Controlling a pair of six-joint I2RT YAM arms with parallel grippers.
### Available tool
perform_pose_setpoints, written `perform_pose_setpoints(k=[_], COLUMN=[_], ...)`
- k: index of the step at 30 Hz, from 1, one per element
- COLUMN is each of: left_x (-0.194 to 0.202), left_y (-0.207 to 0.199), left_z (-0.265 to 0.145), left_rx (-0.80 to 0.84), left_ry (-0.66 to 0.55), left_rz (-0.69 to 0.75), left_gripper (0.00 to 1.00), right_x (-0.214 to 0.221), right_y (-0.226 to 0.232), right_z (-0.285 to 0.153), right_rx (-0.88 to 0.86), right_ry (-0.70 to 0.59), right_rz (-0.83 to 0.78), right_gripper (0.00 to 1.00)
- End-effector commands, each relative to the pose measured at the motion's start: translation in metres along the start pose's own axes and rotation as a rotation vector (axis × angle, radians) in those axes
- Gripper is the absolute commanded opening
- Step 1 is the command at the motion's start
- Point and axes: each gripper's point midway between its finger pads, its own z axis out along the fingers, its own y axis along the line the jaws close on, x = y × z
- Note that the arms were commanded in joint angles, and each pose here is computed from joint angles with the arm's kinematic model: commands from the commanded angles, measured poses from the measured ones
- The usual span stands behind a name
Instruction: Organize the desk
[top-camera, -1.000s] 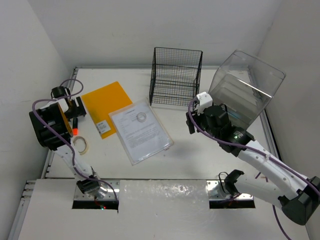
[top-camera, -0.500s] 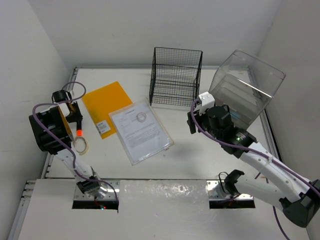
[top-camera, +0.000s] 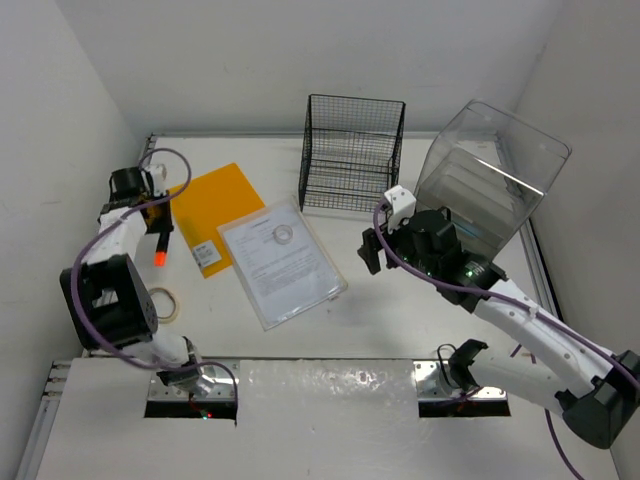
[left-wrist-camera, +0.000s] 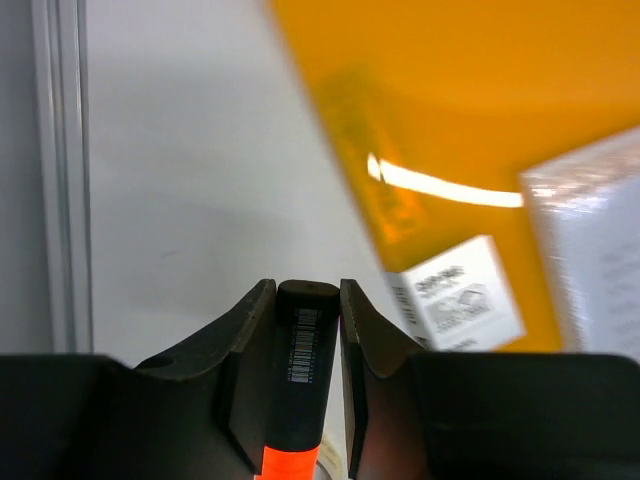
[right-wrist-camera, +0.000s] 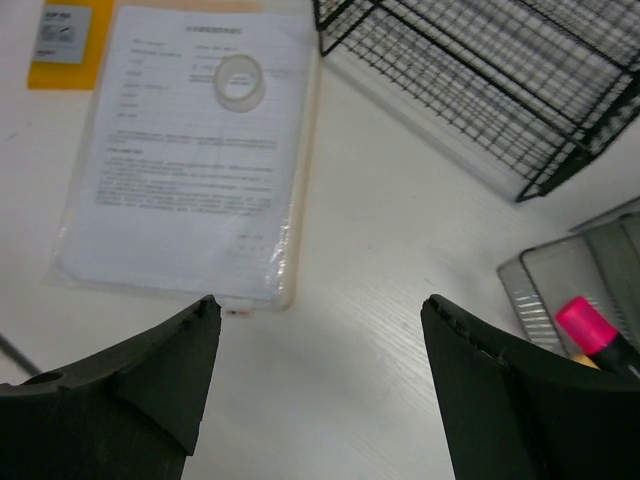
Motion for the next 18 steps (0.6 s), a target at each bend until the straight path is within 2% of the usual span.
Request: perform_pose_setpoints(k=[1, 4, 8, 12, 18], left_x=[-0.054, -0.073, -0.079, -0.062, -0.031], left_y=[-0.048, -0.100, -0.166, -0.236, -0.296], left_z=[-0.046, -0.081, -0.116, -0.149, -0.179], left_rx=[0.090, 0.213, 0.332, 0.488, 0.585], left_ry=[-0.179, -0.261, -0.333, -0.377, -0.391], left_rz=[0.193, 0.310, 0.459, 0.615, 0.763], left_gripper=[0.00, 0.00, 0.00, 0.00, 0.00], right_x=[-0.026, -0.036, -0.053, -0.088, -0.112], right_y=[0.028, 0.044, 0.057, 0.066, 0.078], right_z=[0.003, 0.006, 0.009, 0.004, 0.003], right_rx=[-0.138, -0.216, -0.286, -0.332, -0.398], right_ry=[-0.072, -0.099, -0.132, -0.219, -0.288], right_rz=[0.031, 0.055, 0.081, 0.090, 0.132], right_gripper=[0.79, 0.79, 0.79, 0.80, 0.81])
